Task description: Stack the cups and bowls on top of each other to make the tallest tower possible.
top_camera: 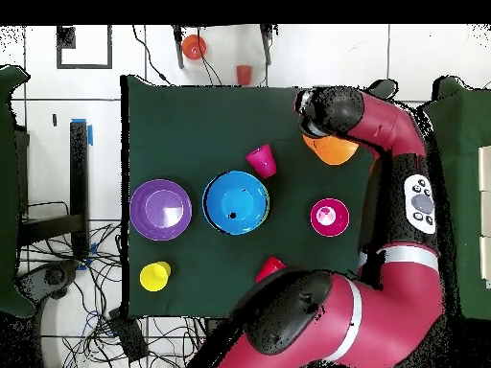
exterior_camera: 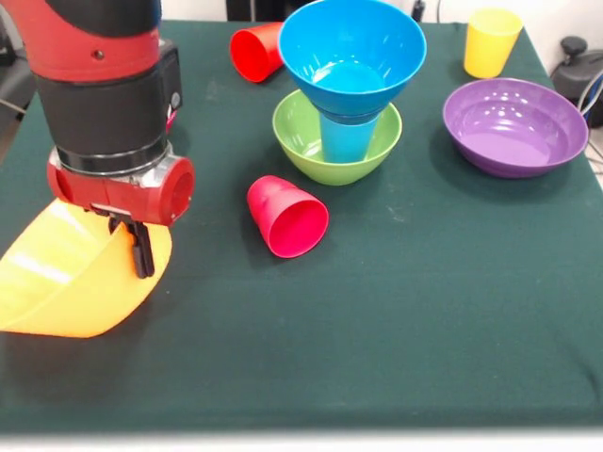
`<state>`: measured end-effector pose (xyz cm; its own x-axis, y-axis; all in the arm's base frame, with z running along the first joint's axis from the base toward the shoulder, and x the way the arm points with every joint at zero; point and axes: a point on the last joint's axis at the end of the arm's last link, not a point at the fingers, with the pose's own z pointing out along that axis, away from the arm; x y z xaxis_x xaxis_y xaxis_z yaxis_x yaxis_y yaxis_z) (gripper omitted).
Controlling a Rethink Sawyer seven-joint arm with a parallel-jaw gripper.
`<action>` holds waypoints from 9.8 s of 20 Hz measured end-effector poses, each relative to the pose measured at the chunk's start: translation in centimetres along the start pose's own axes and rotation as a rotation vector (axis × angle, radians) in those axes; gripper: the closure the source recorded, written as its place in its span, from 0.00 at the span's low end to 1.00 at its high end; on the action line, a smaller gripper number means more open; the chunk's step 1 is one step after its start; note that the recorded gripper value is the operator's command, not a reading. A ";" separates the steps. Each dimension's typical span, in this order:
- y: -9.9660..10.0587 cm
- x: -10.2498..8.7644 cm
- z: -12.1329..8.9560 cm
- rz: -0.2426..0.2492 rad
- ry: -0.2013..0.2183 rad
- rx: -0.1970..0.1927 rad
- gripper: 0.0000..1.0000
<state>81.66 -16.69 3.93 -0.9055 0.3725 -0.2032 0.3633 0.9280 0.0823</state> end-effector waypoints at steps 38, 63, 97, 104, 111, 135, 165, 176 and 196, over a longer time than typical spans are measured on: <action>3.9 2.1 -11.0 -0.145 -0.039 0.111 1.00; 4.8 1.6 -17.4 -0.230 -0.148 0.317 1.00; 9.3 6.0 -19.3 -0.045 -0.343 0.523 1.00; 9.8 6.5 -19.6 -0.060 -0.348 0.540 1.00; 9.5 6.4 -20.4 -0.062 -0.360 0.560 1.00; 10.2 7.3 -21.0 -0.059 -0.340 0.586 1.00; 11.2 10.0 -15.8 -0.127 -0.278 0.634 1.00; 11.4 9.5 -17.0 -0.120 -0.295 0.626 1.00; 13.0 10.1 -18.1 -0.145 -0.316 0.632 1.00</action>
<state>73.30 -0.84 20.67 -0.8823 0.1395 -0.4496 0.3884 0.7554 -0.5278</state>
